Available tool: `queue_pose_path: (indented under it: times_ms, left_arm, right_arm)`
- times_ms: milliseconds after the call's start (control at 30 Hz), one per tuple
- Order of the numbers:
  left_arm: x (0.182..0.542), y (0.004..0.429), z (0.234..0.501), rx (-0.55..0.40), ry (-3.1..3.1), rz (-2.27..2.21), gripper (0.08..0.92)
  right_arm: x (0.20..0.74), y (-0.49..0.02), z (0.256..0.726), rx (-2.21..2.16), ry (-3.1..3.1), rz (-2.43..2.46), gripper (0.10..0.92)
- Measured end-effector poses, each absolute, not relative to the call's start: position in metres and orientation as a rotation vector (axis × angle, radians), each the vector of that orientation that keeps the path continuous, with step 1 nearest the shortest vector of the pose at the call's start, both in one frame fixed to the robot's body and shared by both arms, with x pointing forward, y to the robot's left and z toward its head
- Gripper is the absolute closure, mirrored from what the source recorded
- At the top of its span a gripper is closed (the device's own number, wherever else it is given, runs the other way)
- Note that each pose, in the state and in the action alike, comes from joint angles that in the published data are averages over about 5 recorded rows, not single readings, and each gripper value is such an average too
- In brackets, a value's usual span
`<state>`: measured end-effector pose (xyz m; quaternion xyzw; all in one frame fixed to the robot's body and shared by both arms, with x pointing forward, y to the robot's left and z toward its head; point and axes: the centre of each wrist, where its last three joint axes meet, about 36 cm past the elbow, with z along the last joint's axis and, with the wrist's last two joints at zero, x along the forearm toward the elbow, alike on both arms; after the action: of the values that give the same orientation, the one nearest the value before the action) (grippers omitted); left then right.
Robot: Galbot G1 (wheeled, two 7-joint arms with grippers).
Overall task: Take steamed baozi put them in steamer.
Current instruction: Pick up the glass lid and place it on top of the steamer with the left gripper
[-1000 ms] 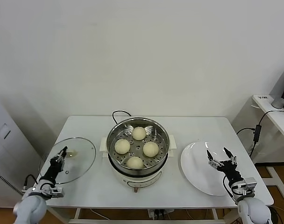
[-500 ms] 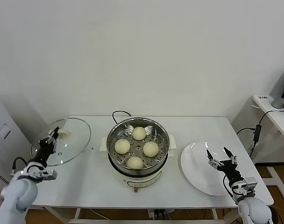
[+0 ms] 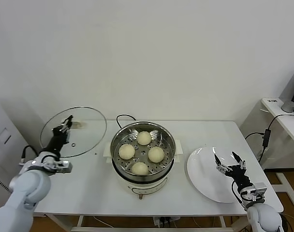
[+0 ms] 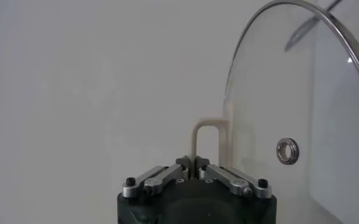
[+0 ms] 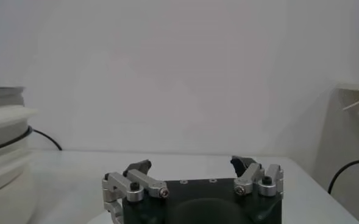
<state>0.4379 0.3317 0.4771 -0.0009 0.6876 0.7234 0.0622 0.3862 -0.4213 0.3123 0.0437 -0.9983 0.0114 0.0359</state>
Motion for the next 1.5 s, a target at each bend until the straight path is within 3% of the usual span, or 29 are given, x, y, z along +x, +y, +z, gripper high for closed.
queue_pose_path:
  times_ms: [333, 700, 1500]
  left_arm:
    - [0.435, 0.253, 0.492, 0.001, 2.058, 2.222, 0.894]
    - [0.424, 0.18, 0.479, 0.03, 2.093, 2.216, 0.894]
    - [0.41, 0.087, 0.457, 0.094, 2.14, 2.179, 0.894]
  right_arm:
    - [0.386, -0.426, 0.311, 0.124, -3.06, 0.047, 0.2]
    - [0.387, -0.428, 0.308, 0.113, -3.053, 0.047, 0.2]
    - [0.384, -0.433, 0.3, 0.099, -3.038, 0.045, 0.2]
